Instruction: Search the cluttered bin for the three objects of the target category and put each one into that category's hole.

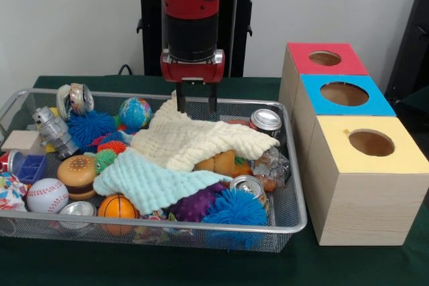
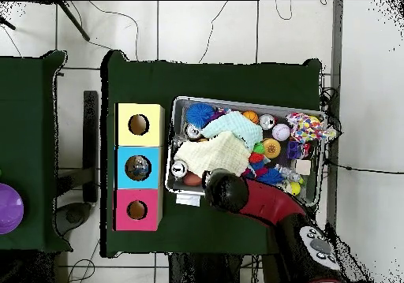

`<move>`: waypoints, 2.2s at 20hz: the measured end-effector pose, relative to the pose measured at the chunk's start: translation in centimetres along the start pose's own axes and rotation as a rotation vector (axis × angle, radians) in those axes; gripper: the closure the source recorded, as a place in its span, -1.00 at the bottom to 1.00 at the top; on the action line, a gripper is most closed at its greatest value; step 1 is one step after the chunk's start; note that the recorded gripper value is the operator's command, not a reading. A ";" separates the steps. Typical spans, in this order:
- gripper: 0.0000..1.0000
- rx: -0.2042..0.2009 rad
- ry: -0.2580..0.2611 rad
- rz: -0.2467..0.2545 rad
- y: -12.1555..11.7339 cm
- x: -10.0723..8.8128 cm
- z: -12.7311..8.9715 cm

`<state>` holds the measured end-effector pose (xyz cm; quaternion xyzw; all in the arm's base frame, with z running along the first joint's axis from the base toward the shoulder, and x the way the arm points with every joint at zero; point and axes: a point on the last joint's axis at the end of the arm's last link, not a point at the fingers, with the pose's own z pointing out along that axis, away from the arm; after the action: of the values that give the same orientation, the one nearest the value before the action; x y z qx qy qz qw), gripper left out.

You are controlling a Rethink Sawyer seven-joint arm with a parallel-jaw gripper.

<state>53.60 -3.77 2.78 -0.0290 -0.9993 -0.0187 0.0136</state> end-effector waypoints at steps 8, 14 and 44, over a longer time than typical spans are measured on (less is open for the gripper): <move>-1.00 0.019 -0.038 -0.009 4.3 -1.5 -2.3; -1.00 0.004 -0.036 0.004 6.1 -1.9 -2.2; -1.00 0.003 -0.018 0.107 6.9 -2.3 5.4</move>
<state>56.13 3.22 -2.42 -0.0827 -0.9964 -0.0161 0.0056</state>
